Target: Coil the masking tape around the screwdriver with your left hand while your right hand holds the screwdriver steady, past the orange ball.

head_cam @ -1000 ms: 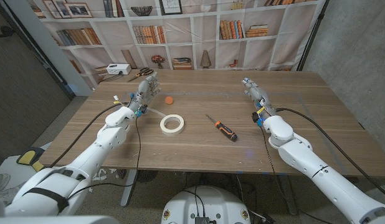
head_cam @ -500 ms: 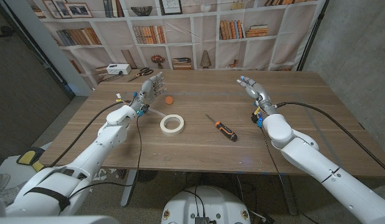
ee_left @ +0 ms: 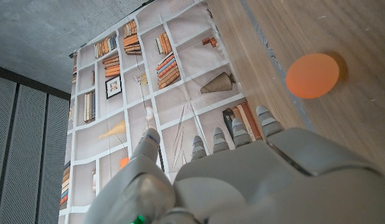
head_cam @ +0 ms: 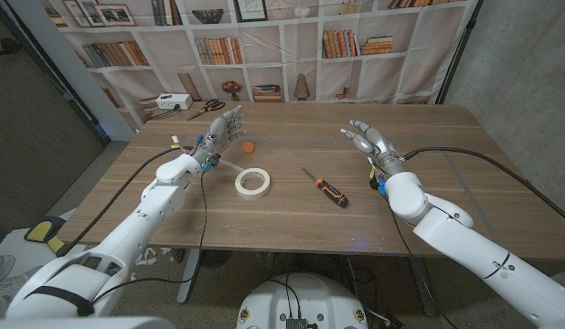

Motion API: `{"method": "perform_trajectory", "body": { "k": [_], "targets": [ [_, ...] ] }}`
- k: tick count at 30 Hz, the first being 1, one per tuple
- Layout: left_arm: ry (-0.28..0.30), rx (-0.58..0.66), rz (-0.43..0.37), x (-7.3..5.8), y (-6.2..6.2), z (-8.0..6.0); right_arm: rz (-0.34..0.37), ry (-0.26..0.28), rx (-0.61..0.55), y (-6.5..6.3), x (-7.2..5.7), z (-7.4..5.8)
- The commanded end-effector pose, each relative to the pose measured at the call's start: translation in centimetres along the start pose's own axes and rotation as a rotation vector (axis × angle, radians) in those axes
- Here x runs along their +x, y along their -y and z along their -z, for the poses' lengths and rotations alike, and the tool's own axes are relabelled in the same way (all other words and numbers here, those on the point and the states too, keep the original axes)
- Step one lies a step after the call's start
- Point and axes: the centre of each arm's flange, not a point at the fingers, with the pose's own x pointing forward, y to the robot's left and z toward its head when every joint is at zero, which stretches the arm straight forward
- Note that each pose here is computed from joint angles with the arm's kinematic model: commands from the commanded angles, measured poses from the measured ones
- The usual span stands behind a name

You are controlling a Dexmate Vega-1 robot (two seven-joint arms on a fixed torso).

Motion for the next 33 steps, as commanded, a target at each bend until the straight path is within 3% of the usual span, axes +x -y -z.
{"method": "perform_trajectory", "body": {
  "k": [1,17,33],
  "targets": [
    [-0.004,0.007,0.012,-0.4,0.9,-0.3,-0.052,-0.043,-0.198,-0.9,-2.5,-1.4],
    [-0.006,0.007,0.027,-0.3,1.7,-0.3,-0.136,-0.12,-0.383,-2.1,-4.4,-2.6],
    [-0.011,0.0,0.041,0.1,1.9,-0.2,-0.222,-0.172,-0.502,-3.7,-5.0,-3.6]
  ]
}}
